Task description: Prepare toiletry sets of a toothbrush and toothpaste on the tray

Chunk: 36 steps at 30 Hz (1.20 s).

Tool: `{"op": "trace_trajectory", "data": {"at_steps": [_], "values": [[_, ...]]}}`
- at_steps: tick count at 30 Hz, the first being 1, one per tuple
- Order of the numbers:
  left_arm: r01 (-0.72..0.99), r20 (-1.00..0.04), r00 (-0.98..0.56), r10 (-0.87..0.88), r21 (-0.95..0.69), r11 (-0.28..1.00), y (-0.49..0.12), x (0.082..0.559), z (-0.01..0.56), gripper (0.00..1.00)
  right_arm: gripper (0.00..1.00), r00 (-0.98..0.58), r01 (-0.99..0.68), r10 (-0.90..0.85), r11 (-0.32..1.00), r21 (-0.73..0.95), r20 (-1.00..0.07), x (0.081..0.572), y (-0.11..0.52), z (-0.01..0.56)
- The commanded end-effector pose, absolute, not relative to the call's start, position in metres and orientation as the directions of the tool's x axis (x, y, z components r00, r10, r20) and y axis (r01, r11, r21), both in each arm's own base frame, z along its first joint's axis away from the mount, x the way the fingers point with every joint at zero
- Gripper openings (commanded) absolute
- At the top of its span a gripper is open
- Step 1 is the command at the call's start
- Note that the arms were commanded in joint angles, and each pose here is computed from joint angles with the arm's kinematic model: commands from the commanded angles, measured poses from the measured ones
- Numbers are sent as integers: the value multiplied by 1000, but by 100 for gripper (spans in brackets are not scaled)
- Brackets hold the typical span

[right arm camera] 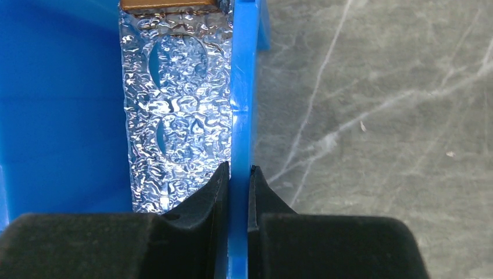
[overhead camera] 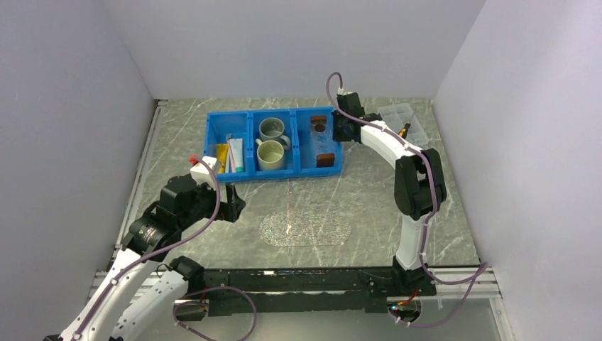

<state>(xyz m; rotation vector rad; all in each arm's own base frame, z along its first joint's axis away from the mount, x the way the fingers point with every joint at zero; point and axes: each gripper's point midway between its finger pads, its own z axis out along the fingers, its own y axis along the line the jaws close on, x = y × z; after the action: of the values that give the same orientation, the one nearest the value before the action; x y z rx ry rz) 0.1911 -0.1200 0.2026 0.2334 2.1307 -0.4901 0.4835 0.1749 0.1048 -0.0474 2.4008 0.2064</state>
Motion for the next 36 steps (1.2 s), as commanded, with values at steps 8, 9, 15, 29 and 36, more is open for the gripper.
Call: {"op": "trace_trajectory", "data": {"at_steps": [8, 9, 15, 29, 36], "values": [[363, -857, -513, -43, -262, 894, -120, 193, 218, 99, 0, -739, -85, -48, 996, 22, -672, 453, 122, 115], [366, -857, -513, -41, -262, 893, -121, 193, 218, 99, 0, -746, -86, -55, 996, 14, -663, 451, 118, 113], [375, -863, -503, -46, -266, 888, -121, 191, 220, 99, 0, -737, -99, -67, 995, 9, -673, 442, 103, 112], [390, -872, -487, -53, -272, 880, -122, 188, 224, 99, 0, -739, -23, -15, 1000, 2, -673, 442, 68, 115], [393, -871, -488, -53, -273, 878, -123, 188, 224, 99, 0, -752, -13, 4, 1000, 20, -659, 449, 70, 111]]}}
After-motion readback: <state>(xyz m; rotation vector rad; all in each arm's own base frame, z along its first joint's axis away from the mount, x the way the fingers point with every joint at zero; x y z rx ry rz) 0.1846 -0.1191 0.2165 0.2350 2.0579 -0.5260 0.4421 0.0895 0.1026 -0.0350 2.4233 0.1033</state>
